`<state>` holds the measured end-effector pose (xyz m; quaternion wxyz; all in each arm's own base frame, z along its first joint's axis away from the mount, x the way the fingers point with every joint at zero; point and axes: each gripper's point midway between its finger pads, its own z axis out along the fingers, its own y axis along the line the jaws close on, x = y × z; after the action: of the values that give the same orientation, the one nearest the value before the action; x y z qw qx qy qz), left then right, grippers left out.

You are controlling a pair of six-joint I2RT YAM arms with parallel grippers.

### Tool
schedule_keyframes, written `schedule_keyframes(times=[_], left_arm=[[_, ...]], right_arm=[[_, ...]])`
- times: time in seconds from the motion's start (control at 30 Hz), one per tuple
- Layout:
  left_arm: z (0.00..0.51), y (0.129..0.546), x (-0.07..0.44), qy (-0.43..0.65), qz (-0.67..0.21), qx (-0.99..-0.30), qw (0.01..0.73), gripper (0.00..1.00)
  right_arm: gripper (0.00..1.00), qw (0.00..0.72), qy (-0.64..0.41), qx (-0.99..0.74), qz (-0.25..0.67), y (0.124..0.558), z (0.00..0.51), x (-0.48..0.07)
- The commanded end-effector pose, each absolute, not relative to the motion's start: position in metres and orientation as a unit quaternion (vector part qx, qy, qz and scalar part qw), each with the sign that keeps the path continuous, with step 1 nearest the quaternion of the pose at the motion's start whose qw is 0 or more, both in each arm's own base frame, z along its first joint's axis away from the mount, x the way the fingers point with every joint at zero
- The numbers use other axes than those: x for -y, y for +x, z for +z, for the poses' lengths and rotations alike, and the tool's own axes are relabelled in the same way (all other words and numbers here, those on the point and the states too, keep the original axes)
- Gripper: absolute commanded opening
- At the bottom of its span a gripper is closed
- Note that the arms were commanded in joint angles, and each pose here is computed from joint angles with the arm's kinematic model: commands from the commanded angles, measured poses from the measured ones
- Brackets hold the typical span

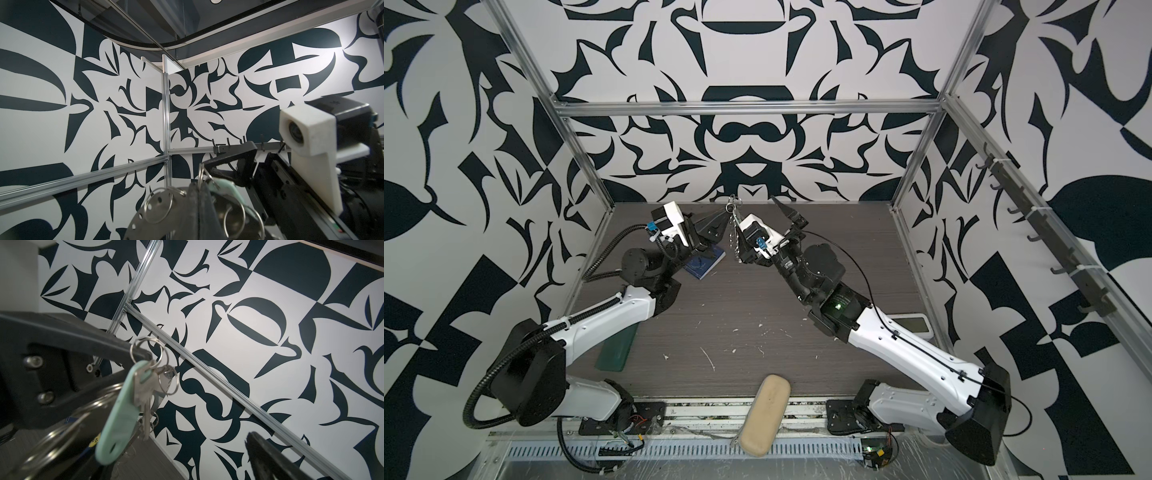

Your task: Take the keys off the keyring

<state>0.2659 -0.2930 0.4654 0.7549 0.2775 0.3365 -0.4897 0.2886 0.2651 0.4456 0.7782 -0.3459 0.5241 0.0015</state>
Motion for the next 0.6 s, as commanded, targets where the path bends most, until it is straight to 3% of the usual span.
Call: schedule_keyframes(times=[0.0,0.57], left_arm=[[0.489,0.255,0.284,0.266,-0.486,-0.293,0.779,0.0],[0.49,0.251,0.285,0.264,-0.481,-0.289,0.784,0.0]], right_arm=[[1.0,0.813,-0.306,-0.495,-0.003,0.283,0.488,-0.254],[1.0,0.825,-0.262,-0.498,-0.055,0.287,0.511,-0.233]])
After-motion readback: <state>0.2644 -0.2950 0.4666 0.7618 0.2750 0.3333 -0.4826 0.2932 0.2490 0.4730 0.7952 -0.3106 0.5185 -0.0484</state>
